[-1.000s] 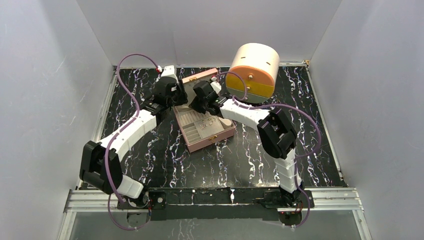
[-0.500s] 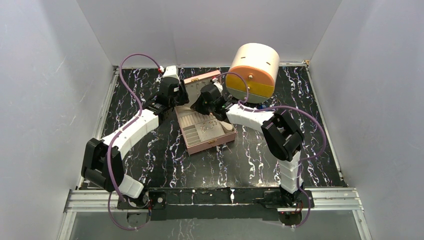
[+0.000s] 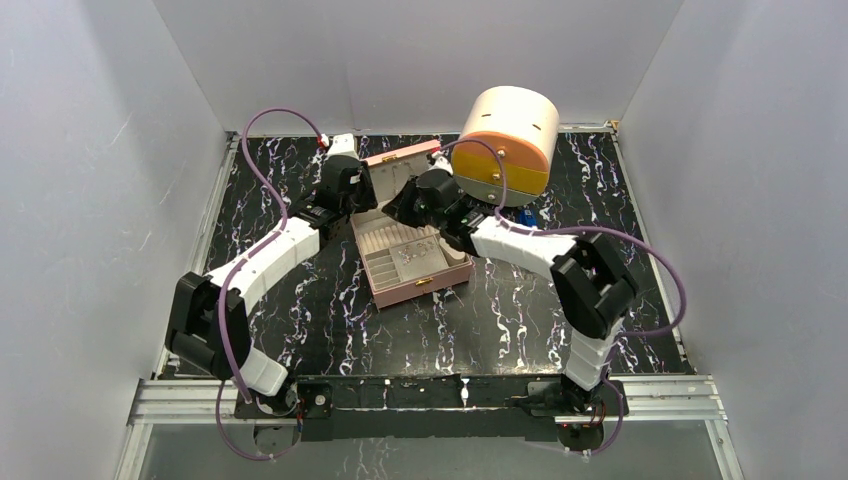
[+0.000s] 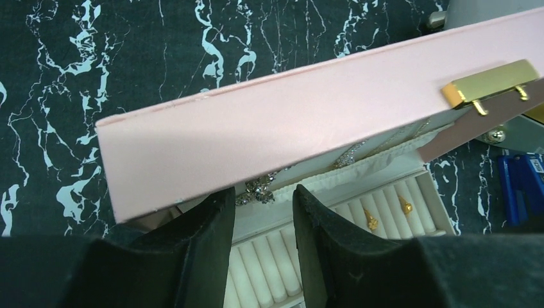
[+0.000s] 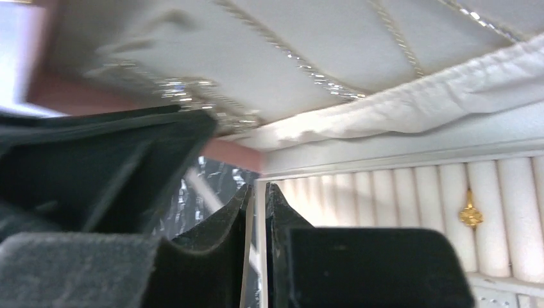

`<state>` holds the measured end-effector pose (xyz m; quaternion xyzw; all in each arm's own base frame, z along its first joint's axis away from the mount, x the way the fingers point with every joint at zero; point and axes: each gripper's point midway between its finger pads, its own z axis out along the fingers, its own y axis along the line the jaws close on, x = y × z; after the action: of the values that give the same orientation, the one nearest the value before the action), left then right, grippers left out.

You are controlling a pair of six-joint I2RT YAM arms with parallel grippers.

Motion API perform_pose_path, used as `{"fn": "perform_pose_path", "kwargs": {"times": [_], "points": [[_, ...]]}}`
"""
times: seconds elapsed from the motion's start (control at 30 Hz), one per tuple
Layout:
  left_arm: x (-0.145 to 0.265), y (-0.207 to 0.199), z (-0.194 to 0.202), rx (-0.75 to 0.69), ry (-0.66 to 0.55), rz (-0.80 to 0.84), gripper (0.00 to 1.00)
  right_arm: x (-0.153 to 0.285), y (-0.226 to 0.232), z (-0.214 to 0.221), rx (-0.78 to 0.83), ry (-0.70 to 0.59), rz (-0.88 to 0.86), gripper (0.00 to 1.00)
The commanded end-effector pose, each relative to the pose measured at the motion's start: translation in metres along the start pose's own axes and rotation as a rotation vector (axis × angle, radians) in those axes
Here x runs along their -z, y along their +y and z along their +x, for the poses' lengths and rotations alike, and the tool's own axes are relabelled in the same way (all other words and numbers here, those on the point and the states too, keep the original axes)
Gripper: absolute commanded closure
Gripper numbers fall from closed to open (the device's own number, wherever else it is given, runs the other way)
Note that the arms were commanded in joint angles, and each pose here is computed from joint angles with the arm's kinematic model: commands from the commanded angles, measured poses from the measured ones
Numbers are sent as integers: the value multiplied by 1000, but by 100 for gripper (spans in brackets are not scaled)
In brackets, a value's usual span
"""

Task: Organize the mixed jewelry
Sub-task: Adjust the jewelry in the jewelry box.

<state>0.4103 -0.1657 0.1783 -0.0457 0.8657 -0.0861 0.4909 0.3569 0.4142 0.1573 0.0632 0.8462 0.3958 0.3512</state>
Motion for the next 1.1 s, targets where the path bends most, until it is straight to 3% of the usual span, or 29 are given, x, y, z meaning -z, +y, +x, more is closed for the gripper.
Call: {"fn": "perform_pose_path", "kwargs": {"times": [0.0,0.2,0.33,0.7,1.07], "points": [[-1,21,-9,-5,-25,-95,63,37,64,-39,29,-140,-230,78],[3,18,-12,-1,-33,-74,62,44,53,-40,19,-169,-198,76],[9,14,-20,8,-52,-50,60,42,40,-45,-15,-182,-108,66],[12,21,-21,16,-59,-84,63,10,6,-32,-80,-56,206,46],[16,23,-20,17,-57,-93,64,-22,20,-33,-126,-43,179,39]]}}
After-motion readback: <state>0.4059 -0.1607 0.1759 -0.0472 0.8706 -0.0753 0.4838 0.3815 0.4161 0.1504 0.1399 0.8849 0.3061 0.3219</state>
